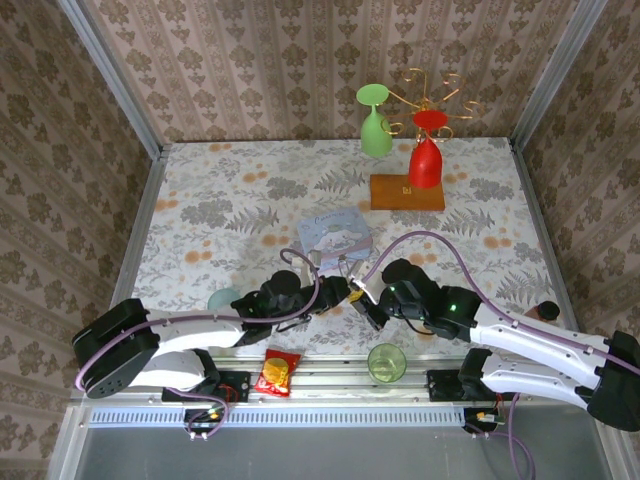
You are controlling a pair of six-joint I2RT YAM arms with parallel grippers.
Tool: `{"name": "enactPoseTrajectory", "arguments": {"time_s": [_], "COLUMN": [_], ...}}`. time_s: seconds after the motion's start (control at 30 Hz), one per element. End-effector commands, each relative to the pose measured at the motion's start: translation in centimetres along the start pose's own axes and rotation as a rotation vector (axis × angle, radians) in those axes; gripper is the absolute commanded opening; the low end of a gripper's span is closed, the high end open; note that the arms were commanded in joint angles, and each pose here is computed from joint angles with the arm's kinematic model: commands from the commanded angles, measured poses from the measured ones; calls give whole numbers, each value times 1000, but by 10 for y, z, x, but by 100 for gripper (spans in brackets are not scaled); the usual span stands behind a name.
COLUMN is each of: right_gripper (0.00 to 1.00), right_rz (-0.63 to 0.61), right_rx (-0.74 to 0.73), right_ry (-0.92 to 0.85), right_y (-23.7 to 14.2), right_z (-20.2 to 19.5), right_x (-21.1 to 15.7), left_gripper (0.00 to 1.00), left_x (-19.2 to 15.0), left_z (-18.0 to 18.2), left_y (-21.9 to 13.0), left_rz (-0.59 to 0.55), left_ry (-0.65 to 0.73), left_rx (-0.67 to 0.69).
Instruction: Unlock a padlock with a key
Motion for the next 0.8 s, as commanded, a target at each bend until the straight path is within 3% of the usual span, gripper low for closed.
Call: {"name": "enactPoseTrajectory", "arguments": {"time_s": [0.0, 0.07, 0.17, 0.23, 0.3, 0.4, 0.47, 0.63, 0.77], "right_gripper": [0, 0, 0, 20, 30, 63, 70, 71, 65], "right_rz": [0, 6, 4, 2, -15, -96, -184, -415, -526], "right_rx": [-26, -36, -46, -47, -46, -46, 17, 276, 419], "right_ry": [-34, -37, -31, -16, 18, 125, 213, 508, 545], "right_y": [-1, -1, -1, 1, -1, -10, -18, -33, -43], "right_z": [1, 0, 0, 0, 0, -4, -7, -21, -19], "right_x": [4, 3, 3, 1, 1, 1, 2, 11, 24], "left_gripper": [11, 2, 0, 0, 0, 0, 0, 0, 0], "left_x": [-4, -3, -1, 0, 2, 8, 13, 26, 31], "left_z": [12, 12, 13, 13, 14, 10, 4, -21, -36], "left_y": [1, 2, 3, 4, 1, -5, -12, -34, -52], "left_rz": [31, 35, 31, 20, -10, -81, -136, -295, -395], "left_ry": [9, 7, 2, 3, 17, 89, 170, 344, 416], "left_rx": [32, 20, -2, -23, -32, -32, -32, -125, -213]}}
Point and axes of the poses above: each hand's point on the last joint's axis, 136 mm out from that joint toward the fingers, its own y axis out along the fingers, its own z axis along the line the jaws close on, x = y × z, the point moved 9 cm from there along -y, back along the fingers, and after that the axes turned 6 degrees about y, right-handed, at the moved point
